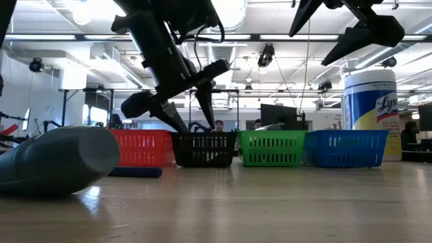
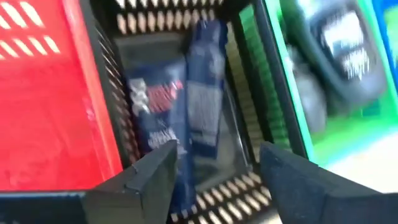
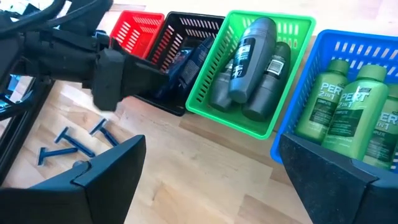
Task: Pick & Place Travel size toiletries
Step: Put the black deodorant into the green bin
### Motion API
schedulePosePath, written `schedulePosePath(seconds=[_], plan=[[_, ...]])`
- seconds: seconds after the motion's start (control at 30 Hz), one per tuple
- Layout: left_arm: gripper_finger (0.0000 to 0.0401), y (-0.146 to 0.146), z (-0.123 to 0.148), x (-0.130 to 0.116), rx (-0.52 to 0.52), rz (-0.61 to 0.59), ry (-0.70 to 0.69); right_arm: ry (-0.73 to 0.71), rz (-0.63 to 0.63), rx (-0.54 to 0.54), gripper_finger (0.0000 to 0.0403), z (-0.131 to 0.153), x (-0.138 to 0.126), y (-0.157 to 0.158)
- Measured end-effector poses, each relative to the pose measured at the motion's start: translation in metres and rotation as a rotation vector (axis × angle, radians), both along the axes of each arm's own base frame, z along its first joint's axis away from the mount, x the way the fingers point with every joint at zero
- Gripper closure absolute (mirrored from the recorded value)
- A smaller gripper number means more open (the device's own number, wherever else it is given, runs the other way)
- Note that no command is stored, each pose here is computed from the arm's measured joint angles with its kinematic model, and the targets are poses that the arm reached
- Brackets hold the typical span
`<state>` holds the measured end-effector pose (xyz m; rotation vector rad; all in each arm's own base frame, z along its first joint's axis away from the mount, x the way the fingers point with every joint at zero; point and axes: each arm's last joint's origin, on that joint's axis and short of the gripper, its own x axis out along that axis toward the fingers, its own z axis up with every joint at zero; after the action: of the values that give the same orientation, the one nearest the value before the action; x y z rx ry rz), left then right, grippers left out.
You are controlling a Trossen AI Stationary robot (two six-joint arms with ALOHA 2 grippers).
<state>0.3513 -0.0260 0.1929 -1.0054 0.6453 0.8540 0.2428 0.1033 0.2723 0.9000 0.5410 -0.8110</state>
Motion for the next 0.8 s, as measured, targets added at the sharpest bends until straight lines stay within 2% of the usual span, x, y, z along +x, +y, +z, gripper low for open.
schedulePosePath(seconds=[0.03,0.1,0.2,0.3,0.37,0.43,0.53,0.63,0.7,0.8], plan=[[0.0164,-0.001,0.003,0.0,-0.011,-0.06,0.01,0.001,0.003,-0.001,0.004,0.0,0.0,0.0],[0.016,-0.009,0.012,-0.001,0.006,-0.271,0.025,0.002,0.008,-0.001,0.0039,0.0,-0.001,0.001],[0.0161,-0.032,0.024,-0.007,0.063,-0.792,0.04,0.01,0.032,-0.015,0.004,0.0,-0.001,0.003],[0.0164,-0.068,0.026,-0.023,0.027,-1.262,0.029,0.015,0.05,-0.022,0.0039,0.0,-0.001,0.004],[0.0165,-0.091,0.024,-0.036,0.062,-1.479,0.045,0.016,0.053,-0.022,0.004,0.0,-0.001,0.004],[0.0165,-0.112,0.023,-0.047,0.136,-1.64,0.065,0.016,0.053,-0.021,0.0039,0.0,-0.001,0.004],[0.0165,-0.141,0.02,-0.06,0.286,-1.74,0.104,0.016,0.05,-0.02,0.004,0.0,-0.001,0.003],[0.0161,-0.158,0.017,-0.069,0.432,-1.712,0.153,0.016,0.05,-0.02,0.0039,0.0,-0.001,0.003],[0.0156,-0.163,0.016,-0.071,0.472,-1.648,0.18,0.016,0.049,-0.019,0.004,-0.001,-0.001,0.003],[0.0143,-0.162,0.015,-0.071,0.461,-1.563,0.196,0.015,0.047,-0.018,0.0039,-0.001,-0.001,0.003]])
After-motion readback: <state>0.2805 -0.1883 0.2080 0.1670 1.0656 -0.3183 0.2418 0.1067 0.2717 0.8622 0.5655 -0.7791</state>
